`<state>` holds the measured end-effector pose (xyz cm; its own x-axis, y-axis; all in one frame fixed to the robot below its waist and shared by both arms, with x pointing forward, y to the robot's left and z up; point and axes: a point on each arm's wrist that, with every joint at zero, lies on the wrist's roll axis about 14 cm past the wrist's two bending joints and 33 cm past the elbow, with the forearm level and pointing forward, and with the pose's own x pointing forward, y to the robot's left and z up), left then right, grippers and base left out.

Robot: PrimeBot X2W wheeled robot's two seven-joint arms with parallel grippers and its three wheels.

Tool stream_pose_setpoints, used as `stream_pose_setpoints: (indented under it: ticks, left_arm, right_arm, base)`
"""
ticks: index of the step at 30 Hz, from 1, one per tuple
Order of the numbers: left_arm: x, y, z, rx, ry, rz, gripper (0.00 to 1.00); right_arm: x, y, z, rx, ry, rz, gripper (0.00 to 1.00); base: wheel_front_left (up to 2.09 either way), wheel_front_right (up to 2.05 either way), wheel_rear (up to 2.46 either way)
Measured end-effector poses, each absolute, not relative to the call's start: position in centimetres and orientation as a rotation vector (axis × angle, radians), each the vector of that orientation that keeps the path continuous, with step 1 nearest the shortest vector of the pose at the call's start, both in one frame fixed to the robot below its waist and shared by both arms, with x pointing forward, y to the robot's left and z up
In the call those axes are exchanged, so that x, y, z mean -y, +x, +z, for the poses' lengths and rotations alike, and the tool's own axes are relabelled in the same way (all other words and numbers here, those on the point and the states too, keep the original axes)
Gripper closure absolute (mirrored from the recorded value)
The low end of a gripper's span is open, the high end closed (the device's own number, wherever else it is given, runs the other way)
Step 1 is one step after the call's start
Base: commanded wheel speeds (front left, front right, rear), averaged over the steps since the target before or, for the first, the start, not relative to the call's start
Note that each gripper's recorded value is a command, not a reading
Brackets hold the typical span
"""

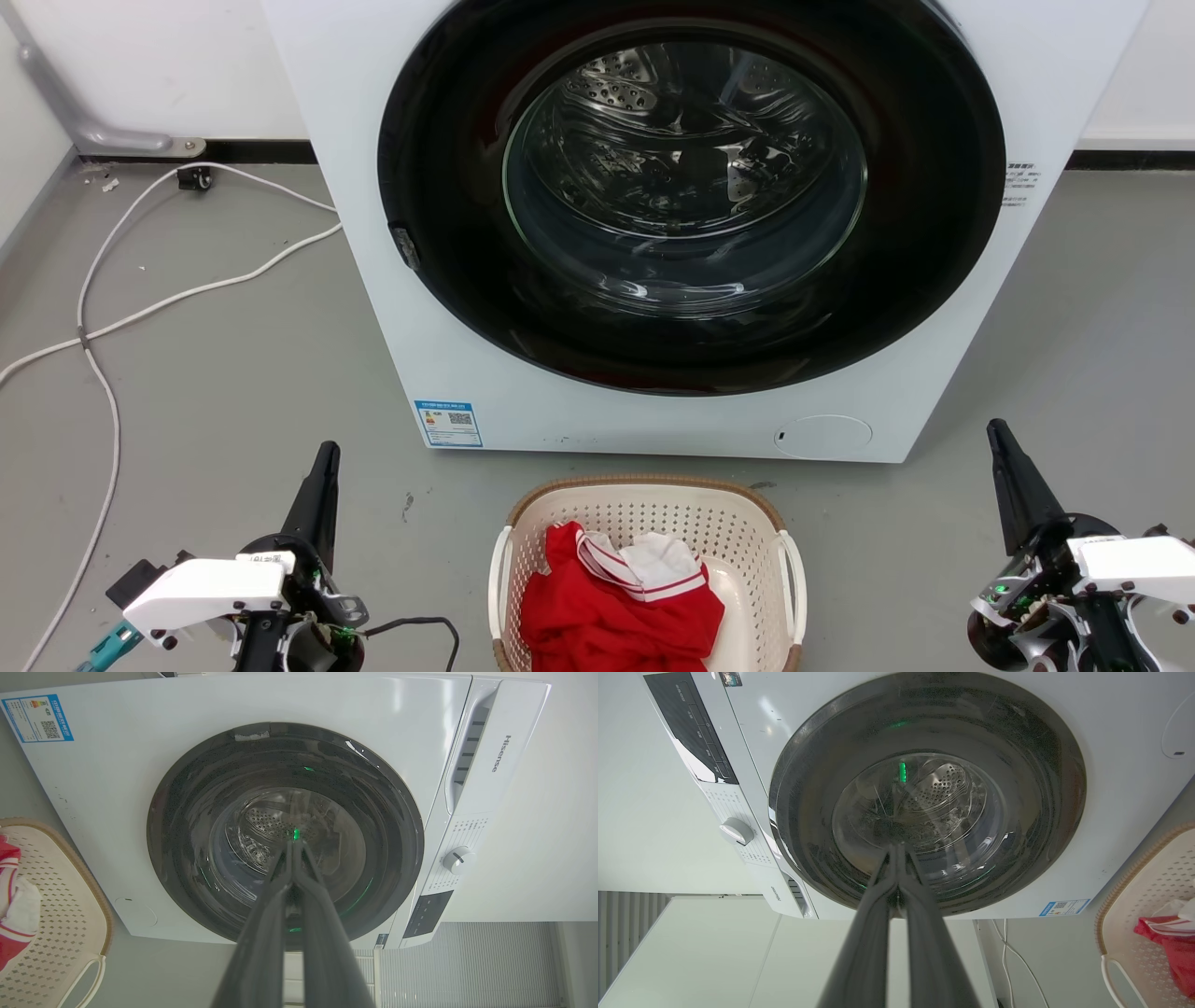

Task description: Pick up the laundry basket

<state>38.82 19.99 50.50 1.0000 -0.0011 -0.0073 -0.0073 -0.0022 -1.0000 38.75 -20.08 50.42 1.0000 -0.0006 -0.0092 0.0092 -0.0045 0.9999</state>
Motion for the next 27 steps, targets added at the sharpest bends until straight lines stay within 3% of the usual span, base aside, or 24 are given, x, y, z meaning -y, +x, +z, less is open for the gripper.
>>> stream_pose_setpoints:
  ticks: [27]
  left_arm:
    - [-19.99,38.82,50.5,-0.007,-1.573,0.005,1.0]
  right_arm:
    - [20.07,38.75,50.43,-0.007,1.575,-0.008,1.0]
  base:
    - [0.0,0.0,0.0]
